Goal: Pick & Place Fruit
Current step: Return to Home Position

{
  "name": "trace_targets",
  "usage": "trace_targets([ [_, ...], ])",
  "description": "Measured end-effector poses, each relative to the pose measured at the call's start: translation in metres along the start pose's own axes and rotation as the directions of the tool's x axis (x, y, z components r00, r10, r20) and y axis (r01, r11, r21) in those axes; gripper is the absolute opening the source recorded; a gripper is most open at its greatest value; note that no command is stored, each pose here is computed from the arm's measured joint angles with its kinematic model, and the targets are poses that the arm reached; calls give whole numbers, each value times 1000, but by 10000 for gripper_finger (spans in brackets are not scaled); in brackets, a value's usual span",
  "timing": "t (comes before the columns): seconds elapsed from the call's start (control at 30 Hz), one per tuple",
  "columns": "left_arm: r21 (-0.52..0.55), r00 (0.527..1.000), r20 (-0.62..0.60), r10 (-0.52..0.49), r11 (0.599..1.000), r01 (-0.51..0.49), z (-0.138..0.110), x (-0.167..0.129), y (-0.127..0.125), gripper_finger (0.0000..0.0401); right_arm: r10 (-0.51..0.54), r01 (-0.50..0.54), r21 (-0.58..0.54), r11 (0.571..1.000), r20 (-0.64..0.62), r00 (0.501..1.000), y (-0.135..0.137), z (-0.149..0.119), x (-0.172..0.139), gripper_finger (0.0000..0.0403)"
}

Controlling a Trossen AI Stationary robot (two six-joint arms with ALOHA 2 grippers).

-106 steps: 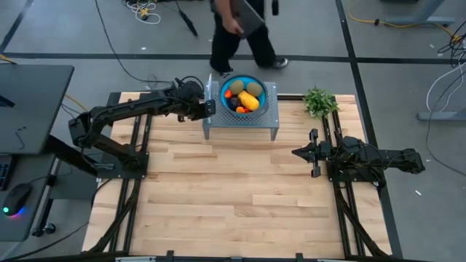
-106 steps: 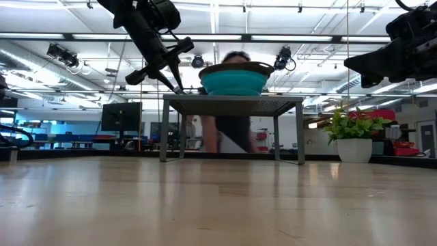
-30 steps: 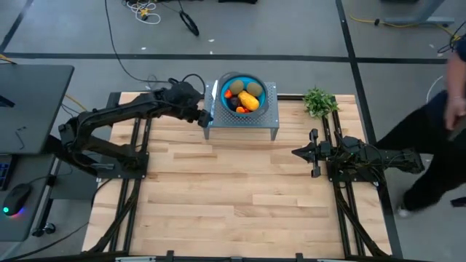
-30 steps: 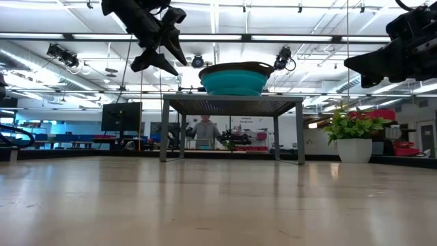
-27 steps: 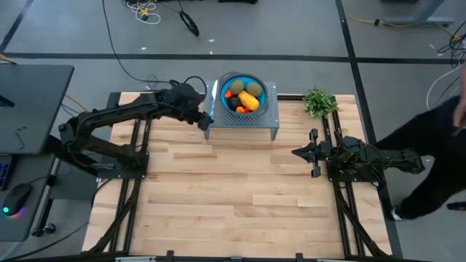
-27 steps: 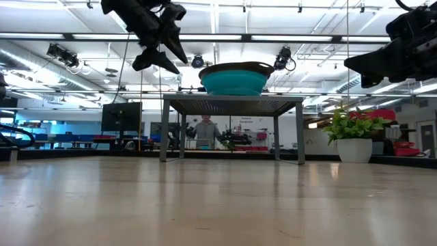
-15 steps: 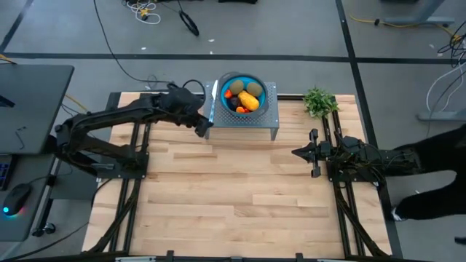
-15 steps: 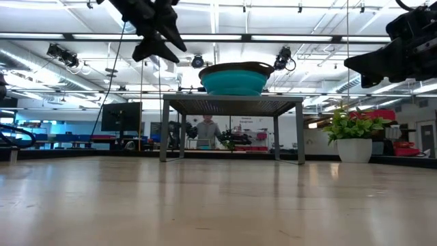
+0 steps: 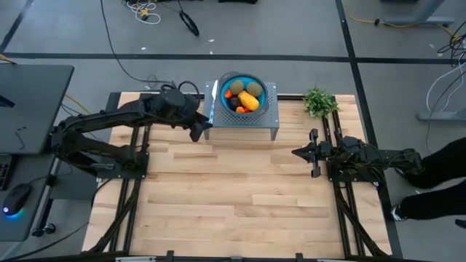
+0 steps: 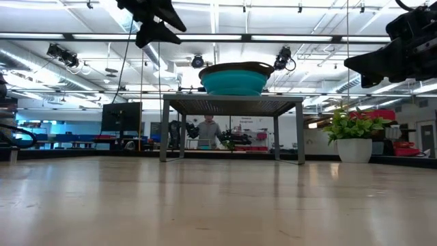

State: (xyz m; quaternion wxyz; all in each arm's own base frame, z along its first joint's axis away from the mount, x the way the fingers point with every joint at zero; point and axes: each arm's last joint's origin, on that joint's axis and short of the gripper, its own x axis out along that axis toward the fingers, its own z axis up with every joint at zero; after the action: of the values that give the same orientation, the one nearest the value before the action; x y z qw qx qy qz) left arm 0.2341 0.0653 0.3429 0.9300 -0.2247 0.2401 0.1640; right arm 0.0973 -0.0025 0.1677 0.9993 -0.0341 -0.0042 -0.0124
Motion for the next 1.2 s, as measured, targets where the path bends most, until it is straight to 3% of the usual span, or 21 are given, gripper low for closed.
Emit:
trace_targets([
  [0.47,123,989,-75,-126,983,134,-26,-1,-51,74,0,0,0,1000,0,1000,0,0,0,7],
  [0.93,166,986,-84,-141,974,154,-29,-2,-56,8,0,0,0,1000,0,1000,0,0,0,7],
  [1.2,232,985,-91,-145,959,163,-29,-2,-56,11,0,0,0,1000,0,1000,0,0,0,7],
])
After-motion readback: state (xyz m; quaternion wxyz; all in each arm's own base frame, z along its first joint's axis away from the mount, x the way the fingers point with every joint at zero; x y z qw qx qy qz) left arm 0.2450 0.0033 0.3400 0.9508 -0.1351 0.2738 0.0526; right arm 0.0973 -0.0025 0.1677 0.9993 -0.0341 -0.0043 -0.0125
